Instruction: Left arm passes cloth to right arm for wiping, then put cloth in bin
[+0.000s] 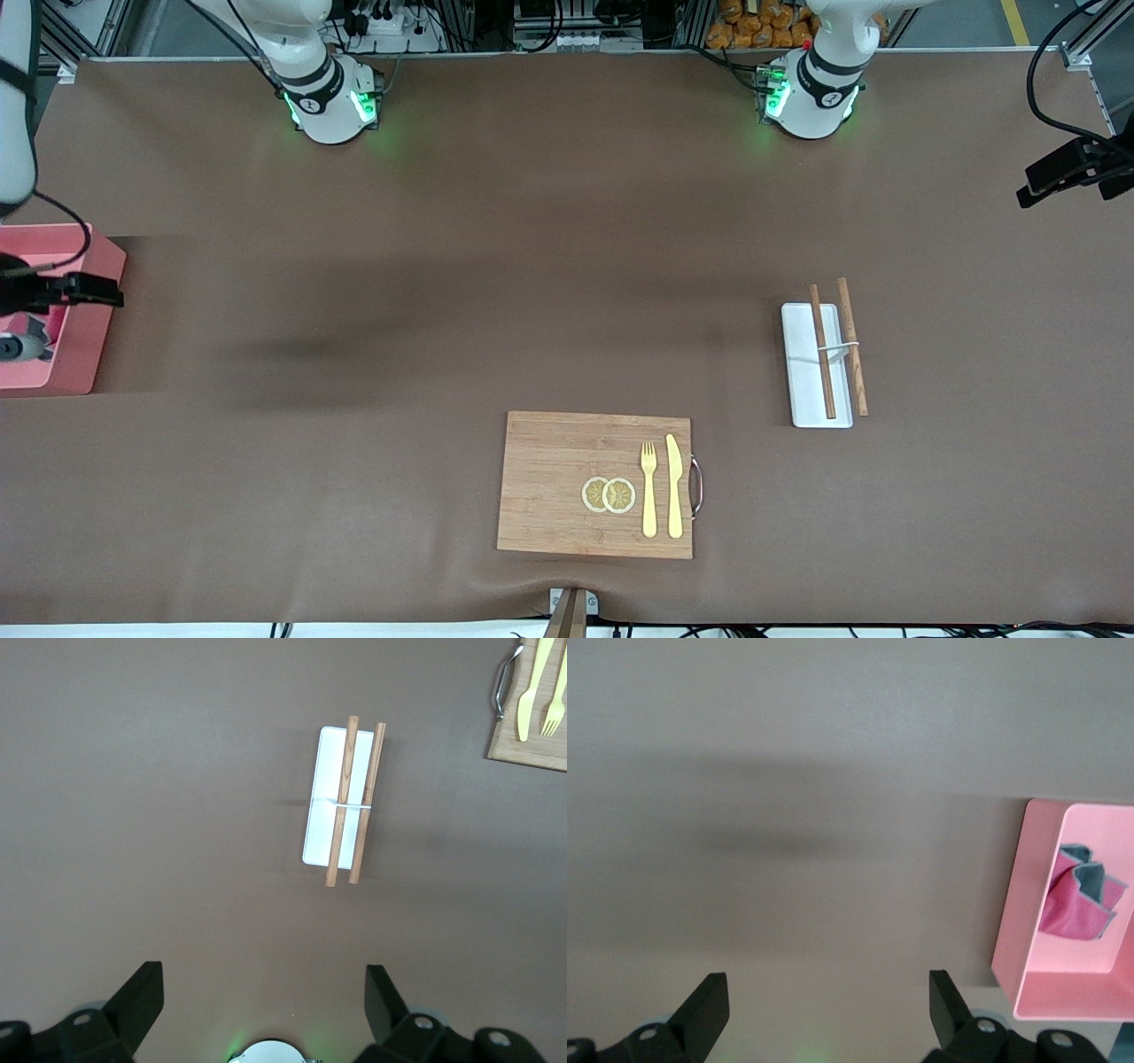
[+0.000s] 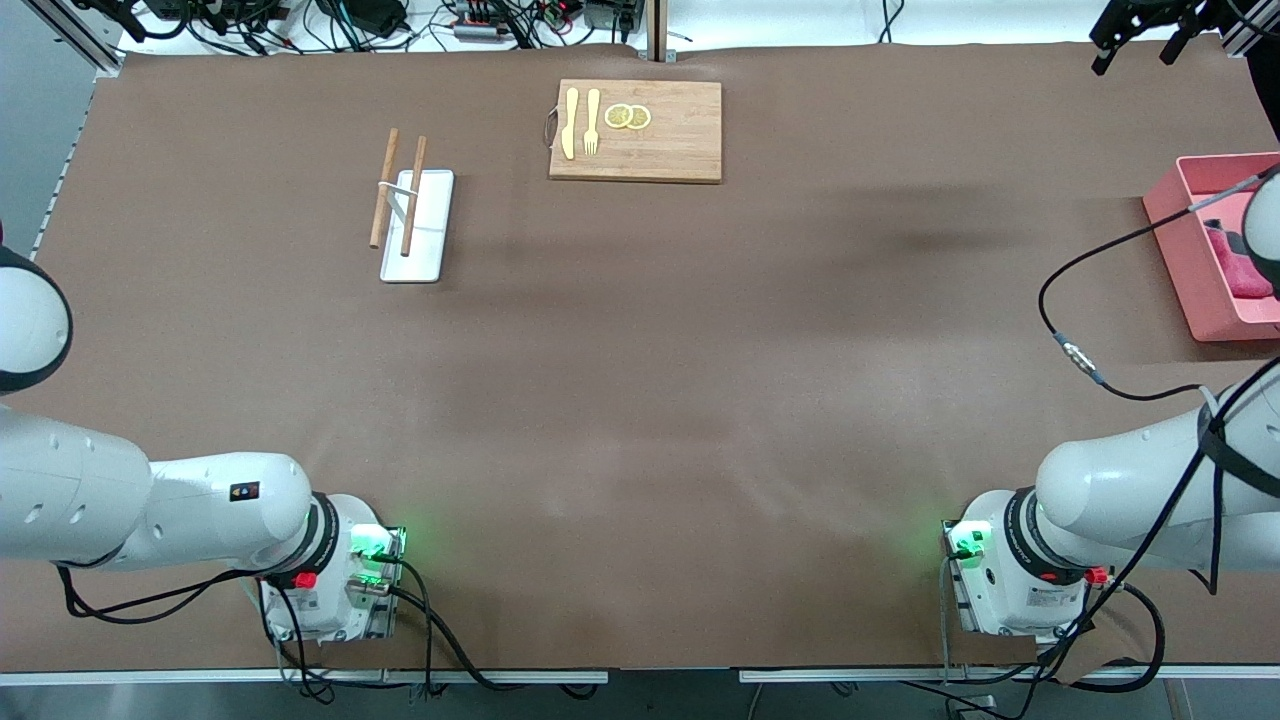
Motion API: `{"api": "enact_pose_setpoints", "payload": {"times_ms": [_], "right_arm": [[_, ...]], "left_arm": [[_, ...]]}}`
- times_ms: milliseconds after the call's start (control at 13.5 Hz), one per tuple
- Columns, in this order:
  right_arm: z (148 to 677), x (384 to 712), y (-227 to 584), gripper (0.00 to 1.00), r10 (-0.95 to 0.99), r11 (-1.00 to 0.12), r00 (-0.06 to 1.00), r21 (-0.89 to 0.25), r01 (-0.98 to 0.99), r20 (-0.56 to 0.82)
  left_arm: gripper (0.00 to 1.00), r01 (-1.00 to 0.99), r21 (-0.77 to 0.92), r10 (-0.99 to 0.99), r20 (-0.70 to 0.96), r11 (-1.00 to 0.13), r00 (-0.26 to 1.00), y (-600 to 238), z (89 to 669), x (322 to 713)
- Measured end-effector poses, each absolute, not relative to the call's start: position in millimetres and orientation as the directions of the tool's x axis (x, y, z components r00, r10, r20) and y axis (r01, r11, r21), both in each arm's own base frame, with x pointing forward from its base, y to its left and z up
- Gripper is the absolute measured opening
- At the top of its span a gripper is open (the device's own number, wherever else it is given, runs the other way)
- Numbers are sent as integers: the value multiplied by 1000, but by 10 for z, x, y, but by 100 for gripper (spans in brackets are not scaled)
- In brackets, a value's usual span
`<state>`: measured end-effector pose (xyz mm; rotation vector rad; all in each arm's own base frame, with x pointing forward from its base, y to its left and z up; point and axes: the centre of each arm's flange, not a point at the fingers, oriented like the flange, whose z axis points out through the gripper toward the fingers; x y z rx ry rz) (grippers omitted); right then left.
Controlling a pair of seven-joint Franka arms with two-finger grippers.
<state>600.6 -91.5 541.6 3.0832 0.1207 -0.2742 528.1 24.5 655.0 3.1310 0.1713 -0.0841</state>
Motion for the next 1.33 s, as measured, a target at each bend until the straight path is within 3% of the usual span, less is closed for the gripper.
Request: {"api": "enact_pose_setpoints", "payload": {"times_ms": [444, 667, 1333], "right_arm": [[5921, 5467, -587, 100, -99, -995, 988, 26, -97, -116], [5963, 5448, -433, 100, -171, -985, 979, -16, -174, -110], [6334, 5299, -418, 100, -154, -987, 986, -28, -155, -60]], "left_arm": [[100, 109, 2, 108, -54, -994, 993, 242, 6550, 5281], [100, 108, 2, 107, -52, -994, 993, 237, 6556, 5281], [100, 35, -25, 36, -35, -999, 999, -208, 6549, 5310]]}}
